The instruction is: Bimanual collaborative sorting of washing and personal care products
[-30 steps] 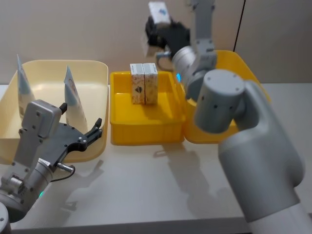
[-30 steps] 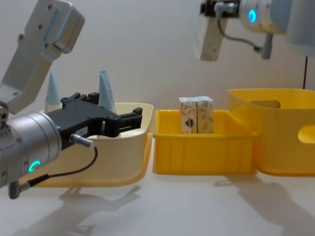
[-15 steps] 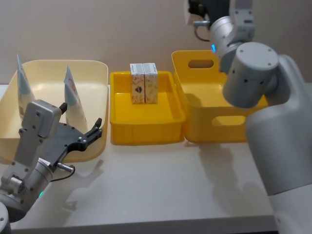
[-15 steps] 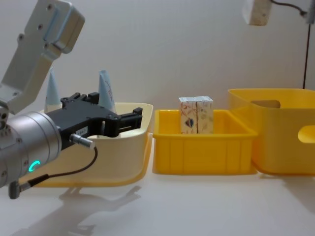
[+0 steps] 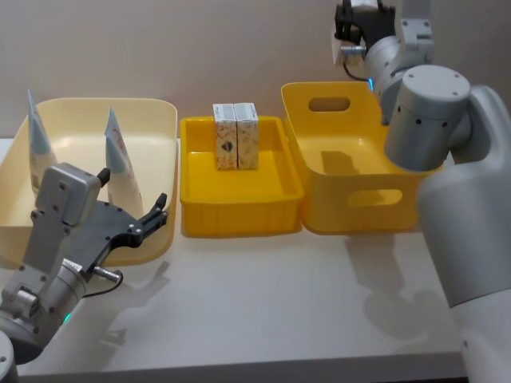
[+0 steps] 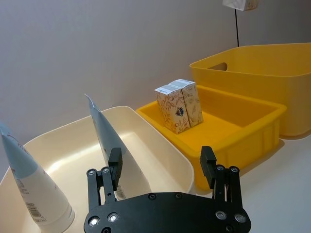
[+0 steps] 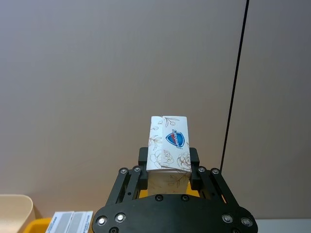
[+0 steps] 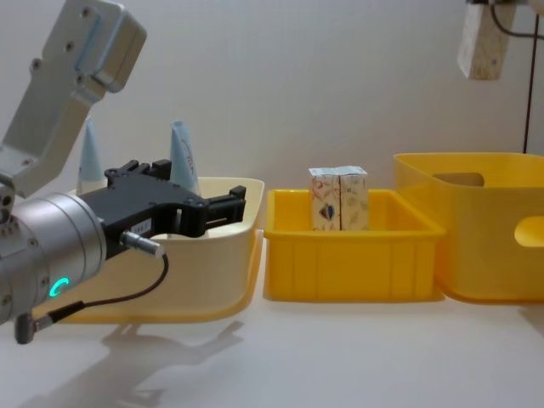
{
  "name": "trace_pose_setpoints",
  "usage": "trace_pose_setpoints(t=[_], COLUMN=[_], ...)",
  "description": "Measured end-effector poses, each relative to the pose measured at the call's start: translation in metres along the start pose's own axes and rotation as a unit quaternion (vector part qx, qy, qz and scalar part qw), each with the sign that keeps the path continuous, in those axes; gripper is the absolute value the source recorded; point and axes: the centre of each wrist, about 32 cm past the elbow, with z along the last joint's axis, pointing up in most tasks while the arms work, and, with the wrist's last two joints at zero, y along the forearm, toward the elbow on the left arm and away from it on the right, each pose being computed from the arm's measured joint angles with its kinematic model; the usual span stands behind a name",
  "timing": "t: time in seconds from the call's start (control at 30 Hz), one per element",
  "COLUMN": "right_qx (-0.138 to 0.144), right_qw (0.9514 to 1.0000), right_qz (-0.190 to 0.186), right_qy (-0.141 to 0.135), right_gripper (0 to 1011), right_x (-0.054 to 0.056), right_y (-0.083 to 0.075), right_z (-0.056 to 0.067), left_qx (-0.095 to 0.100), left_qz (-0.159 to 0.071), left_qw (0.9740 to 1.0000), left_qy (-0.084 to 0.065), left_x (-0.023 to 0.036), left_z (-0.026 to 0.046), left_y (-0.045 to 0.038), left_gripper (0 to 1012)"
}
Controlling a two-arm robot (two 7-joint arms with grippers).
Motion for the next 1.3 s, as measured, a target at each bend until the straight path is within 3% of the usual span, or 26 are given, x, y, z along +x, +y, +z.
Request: trace_pose_setpoints(t=[0.37, 0.6, 1.07, 1.3], right_qx=[-0.068, -0.124, -0.172, -0.182], right_qw=[0.9975, 0.9918, 0.9841, 0.9822], right_qz=[0.009, 0.017, 0.025, 0.026], right_qy=[-0.012, -0.025, -0.038, -0.041], right_gripper=[446, 446, 448, 640], right_x=[-0.003, -0.010, -0.017, -0.018], right_y=[0.010, 0.021, 0.030, 0.032], right_z=[-0.004, -0.008, -0.012, -0.013], left_qx=[0.000, 0.000, 0.000, 0.000], left_qz=[0.000, 0.000, 0.000, 0.000], left_qw=[1.0000, 1.0000, 1.0000, 1.0000], left_qy=[0.000, 0.000, 0.000, 0.000], left_x=[0.0000, 0.0000, 0.0000, 0.0000], left_z=[0.0000, 0.0000, 0.0000, 0.0000], left_y=[0.0000, 0.0000, 0.0000, 0.0000], left_gripper=[1000, 1000, 1000, 1000])
